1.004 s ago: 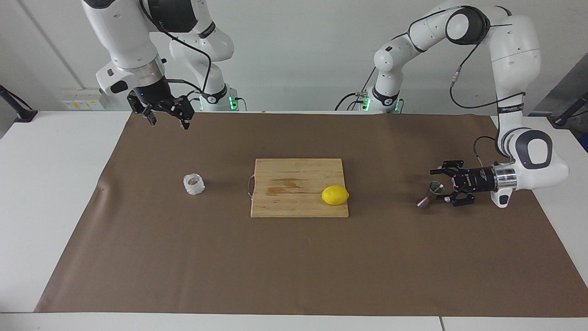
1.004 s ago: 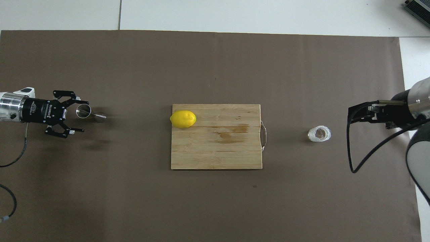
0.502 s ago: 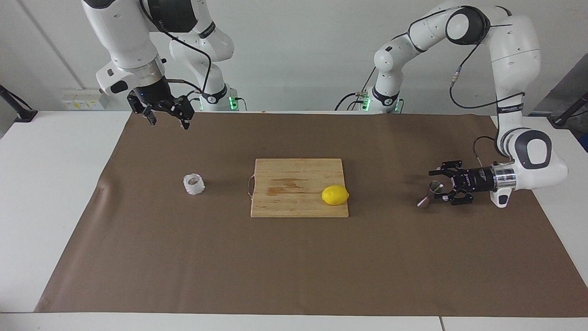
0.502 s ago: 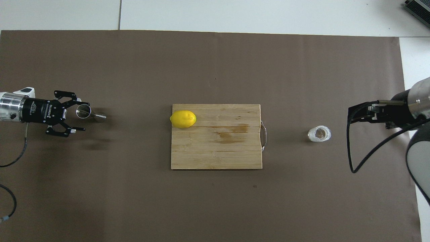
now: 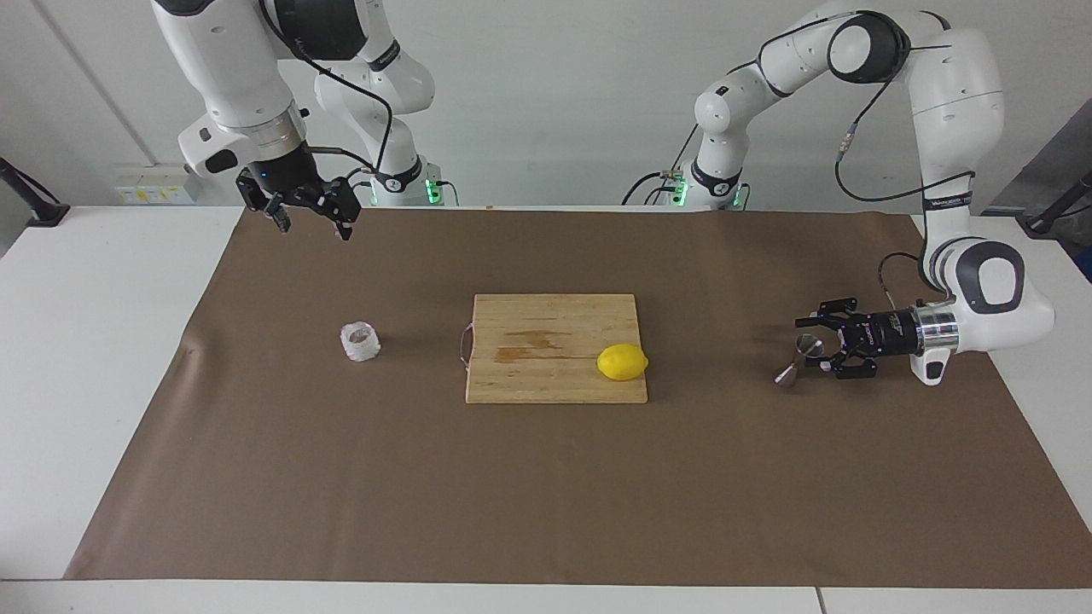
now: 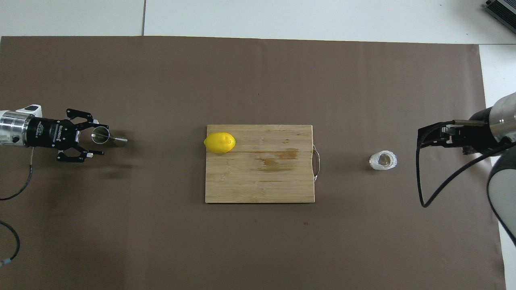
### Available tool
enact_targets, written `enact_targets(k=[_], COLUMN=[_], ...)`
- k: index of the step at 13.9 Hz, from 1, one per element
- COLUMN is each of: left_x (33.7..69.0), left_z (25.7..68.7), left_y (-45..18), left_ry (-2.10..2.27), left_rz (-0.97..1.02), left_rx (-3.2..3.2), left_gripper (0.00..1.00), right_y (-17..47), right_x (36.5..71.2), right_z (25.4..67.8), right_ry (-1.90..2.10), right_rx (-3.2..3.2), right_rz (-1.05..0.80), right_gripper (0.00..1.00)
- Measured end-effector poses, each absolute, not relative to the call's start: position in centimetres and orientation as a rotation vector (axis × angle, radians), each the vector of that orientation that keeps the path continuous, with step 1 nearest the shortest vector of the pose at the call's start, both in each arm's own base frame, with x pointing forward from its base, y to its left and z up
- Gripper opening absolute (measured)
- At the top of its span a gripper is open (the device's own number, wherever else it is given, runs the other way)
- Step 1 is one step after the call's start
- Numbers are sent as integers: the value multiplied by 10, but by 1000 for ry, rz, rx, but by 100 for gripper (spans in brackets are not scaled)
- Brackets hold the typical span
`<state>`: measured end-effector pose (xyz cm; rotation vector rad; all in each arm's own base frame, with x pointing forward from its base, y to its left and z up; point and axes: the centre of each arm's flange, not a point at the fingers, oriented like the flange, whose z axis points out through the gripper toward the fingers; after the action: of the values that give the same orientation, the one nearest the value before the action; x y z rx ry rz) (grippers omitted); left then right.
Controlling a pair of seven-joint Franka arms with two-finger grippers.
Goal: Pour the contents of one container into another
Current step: 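Close the left gripper on the steel cup and lift it, then carry the steel cup with the left gripper onto the wooden board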
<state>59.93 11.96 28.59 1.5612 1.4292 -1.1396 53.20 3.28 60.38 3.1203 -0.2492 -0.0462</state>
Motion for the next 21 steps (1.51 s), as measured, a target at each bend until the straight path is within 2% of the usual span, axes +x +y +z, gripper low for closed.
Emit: enact_targets(k=[1,2,11,16,21], left_x=[600,600,608,624,628], left_z=[286,286,295,336,375], left_y=[120,121,103,57,-28], left_ry=[1432,1436,1418,1323,1267], left_rz=[-1135,-1129,-1145,-1178,-1252], left_rx=[1561,1561,1543,1488,1531], left_gripper=[54,50,50,49,49], right_y=[33,33,33,33,33], right_x=[532,532,532,532,532], right_z=[604,604,604,604,604], right_ry=[-249,-249,-249,-249,-249], right_rx=[3120,3120,3120,3120,3120], right_rz=[-46,-46,-46,-46,-46], right_gripper=[100,100,100,100,100])
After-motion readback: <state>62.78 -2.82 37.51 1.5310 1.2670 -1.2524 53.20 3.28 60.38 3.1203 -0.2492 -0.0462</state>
